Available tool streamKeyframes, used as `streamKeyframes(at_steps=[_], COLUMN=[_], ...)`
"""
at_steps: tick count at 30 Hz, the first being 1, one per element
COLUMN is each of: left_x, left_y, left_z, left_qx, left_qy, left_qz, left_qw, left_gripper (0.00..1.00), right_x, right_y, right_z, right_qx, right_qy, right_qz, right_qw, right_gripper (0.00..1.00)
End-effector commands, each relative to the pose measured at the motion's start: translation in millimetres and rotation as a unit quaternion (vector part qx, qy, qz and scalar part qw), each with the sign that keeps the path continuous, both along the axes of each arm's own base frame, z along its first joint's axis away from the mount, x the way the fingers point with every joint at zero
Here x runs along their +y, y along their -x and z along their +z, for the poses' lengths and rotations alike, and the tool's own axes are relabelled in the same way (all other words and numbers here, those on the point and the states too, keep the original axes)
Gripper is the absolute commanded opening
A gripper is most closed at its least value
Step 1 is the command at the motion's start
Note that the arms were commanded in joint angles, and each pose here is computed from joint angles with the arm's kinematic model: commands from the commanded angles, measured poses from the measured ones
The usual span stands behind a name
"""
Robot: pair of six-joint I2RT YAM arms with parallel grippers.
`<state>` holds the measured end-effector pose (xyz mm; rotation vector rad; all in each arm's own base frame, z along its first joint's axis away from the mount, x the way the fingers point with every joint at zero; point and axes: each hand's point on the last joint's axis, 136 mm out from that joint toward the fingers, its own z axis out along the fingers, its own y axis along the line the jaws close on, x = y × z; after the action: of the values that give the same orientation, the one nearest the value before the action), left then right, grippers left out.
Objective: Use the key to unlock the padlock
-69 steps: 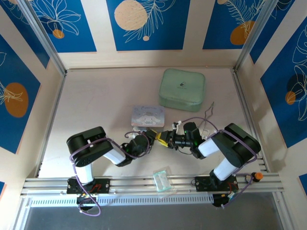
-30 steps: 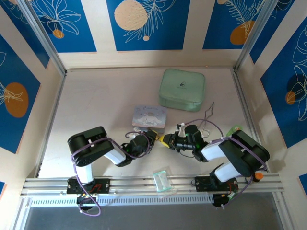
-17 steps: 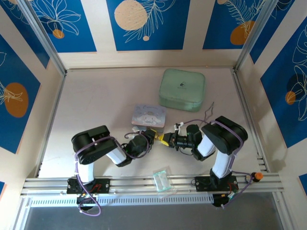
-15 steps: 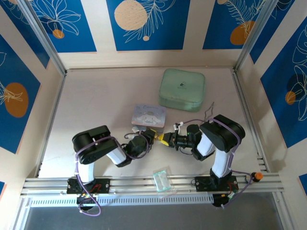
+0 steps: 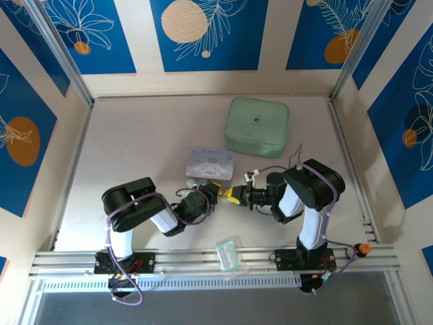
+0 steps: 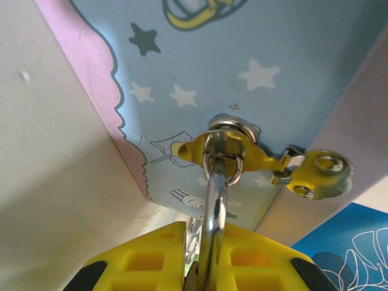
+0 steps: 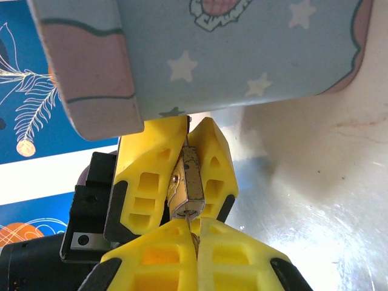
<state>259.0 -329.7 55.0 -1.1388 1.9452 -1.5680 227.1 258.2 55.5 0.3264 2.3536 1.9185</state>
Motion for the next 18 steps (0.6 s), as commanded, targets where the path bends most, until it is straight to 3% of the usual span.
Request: streamKeyframes(at_steps=[1,8,18], left_x=[-46.9,-44.4,-46.2], left_y=[31.9,27.6,32.0], left_z=[49.7,56.5,74.3], left_qx=[-0.020,-0.028,-0.036], left_qy=[0.098,0.118,0.138], left_qz=[-0.112,-0.095,-0.109], left_qw=[0.989,0.988,0.984], left_gripper=[0.00,0.00,0.00], right_x=[8.2,16.8,2.4], right_y=[-15.4,-3.8,-14.6], right_z=[-8.4,-20.1,-24.8], right_qx=[-0.007,-0.012,-0.005], right_qy=[0.024,0.062,0.029], right_qz=[-0.026,-0.026,-0.011], right_qw=[0.999,0.998,1.000], right_gripper=[0.00,0.00,0.00])
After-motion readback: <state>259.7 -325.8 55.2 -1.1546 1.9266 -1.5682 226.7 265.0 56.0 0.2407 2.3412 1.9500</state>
